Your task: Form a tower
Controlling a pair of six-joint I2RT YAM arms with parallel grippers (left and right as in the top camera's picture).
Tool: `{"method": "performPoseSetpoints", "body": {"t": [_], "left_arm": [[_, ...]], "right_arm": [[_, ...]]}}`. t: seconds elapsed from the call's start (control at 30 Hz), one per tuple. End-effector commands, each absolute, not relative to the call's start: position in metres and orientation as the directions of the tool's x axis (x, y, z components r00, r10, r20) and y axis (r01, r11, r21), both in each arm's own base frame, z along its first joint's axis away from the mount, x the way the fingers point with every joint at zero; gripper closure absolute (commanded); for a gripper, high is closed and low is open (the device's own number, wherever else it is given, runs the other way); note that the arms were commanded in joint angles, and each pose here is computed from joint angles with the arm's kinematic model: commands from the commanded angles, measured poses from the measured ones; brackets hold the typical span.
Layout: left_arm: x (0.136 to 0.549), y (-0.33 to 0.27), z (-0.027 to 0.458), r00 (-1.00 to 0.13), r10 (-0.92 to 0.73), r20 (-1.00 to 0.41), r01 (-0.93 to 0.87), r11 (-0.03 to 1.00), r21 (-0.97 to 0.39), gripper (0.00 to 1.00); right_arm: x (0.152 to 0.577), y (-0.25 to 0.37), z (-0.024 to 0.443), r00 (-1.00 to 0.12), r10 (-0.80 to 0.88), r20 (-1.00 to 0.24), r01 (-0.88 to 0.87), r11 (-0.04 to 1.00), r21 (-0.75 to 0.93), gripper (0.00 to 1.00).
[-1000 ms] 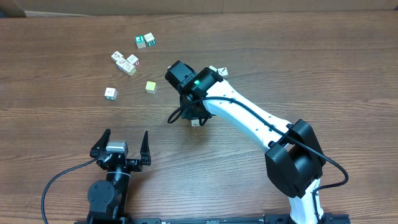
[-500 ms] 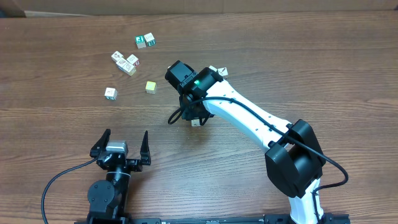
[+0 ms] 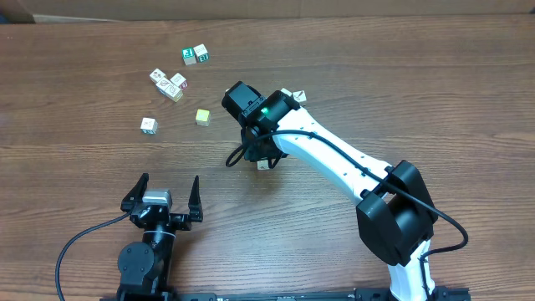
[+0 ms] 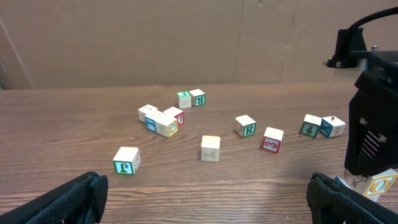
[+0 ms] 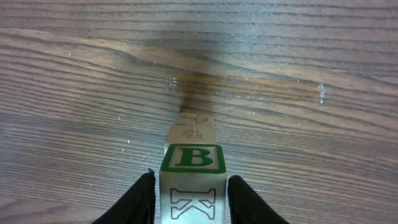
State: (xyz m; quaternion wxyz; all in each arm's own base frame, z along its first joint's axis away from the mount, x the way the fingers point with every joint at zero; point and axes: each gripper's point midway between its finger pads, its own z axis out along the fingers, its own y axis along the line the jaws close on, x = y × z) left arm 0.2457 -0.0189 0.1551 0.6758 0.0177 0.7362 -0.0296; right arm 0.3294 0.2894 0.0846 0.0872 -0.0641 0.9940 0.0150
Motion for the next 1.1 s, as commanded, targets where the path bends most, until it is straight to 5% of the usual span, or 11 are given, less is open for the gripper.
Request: {"method": "performPoseSetpoints", "body": {"t": [0.0,0.73,0.8,0.93,1.07], "left_arm": [[0.2454,-0.0191,0.1564,-0.075,0.000,-0.997,0.072,0.997,-0.005,0.00],[0.2454,-0.0192,0.1564,-0.075,0.000,-0.997,0.072,0.997,-0.005,0.00],[0.2454,-0.0192,0.1564,-0.075,0.000,-0.997,0.072,0.997,-0.005,0.01],[0.2454,-0.0191,0.1564,-0.075,0.000,-0.997,0.072,0.997,-0.005,0.00],[0.2454,-0.0191,0.1562,-0.075,0.000,-0.997,0.072,0.997,-0.005,0.00]], "right_arm": [[0.3306,0.2916,0.0834,-0.977,-0.119,-0.175,-0.126,0.992,0.029,0.67],[0.3300,0.2946,0.0834,-0.982,-0.091,-0.168,-0.101,0.993,0.052,0.65],[0.3299,0.2945,0.0834,-0.982,-0.091,-0.167,-0.101,0.994,0.052,0.55],[0.3279,0.2927,0.0830,-0.983,-0.093,-0.159,-0.101,0.994,0.045,0.17],[0.3254,0.2902,0.0812,-0.988,-0.052,-0.145,-0.058,0.997,0.042,0.09]]}}
